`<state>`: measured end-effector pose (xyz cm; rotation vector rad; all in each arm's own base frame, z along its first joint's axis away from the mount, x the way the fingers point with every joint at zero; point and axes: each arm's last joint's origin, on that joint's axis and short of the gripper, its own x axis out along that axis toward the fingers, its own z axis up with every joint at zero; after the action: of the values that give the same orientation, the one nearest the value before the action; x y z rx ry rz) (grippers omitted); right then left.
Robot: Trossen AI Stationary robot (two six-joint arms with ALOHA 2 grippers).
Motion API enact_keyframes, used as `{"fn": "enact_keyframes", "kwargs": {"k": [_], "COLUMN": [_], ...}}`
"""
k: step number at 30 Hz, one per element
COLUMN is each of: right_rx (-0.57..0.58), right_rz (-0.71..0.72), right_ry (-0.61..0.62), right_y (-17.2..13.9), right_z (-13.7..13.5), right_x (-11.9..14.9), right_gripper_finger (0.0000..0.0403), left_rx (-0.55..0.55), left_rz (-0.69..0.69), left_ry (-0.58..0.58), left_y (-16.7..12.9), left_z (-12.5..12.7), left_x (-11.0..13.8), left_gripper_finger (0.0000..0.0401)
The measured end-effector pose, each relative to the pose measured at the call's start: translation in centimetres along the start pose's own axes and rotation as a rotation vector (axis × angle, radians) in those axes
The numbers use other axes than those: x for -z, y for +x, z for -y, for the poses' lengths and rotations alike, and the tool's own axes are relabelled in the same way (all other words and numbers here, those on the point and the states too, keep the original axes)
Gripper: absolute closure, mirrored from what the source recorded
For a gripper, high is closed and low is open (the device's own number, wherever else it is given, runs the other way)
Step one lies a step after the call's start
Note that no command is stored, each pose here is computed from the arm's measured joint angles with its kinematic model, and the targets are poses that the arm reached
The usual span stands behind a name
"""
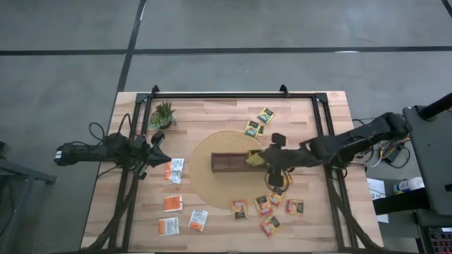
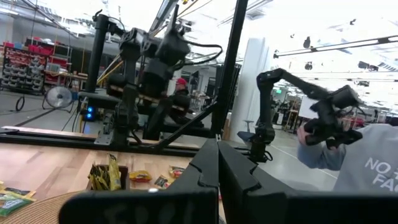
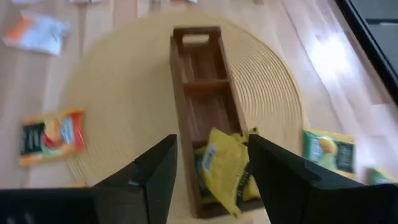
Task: Pick & Place Tea
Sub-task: Put the yellow tea bag into the right of the wooden organizer
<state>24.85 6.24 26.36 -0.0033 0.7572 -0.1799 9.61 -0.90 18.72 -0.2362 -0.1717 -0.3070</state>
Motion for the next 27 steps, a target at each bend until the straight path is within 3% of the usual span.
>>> {"fn": "enact_keyframes", "kwargs": {"k": [5,11,27], "right_rx": [-0.001,0.095,0.137], "right_rz": [0.115,0.087,0.046], "right_ry": [0.117,0.157,0.209], "right_y": [1.0,2.4,3.6], "right_z": [0.5,1.3,1.9], "right_x": [3.0,5.9,8.4], "right_gripper_finger": [0.0209,0.0219,0.0273], "left_rx": [0.0,0.0,0.0], "left_rz": [0.0,0.001,0.0], "left_ry": [0.0,0.0,0.0], "left_y": [0.0,0.0,0.0], "left_z": [0.0,0.0,0.0], "left_x": [0.0,0.0,0.0], "left_gripper_finger": [0.0401,0.0401,0.0401]}}
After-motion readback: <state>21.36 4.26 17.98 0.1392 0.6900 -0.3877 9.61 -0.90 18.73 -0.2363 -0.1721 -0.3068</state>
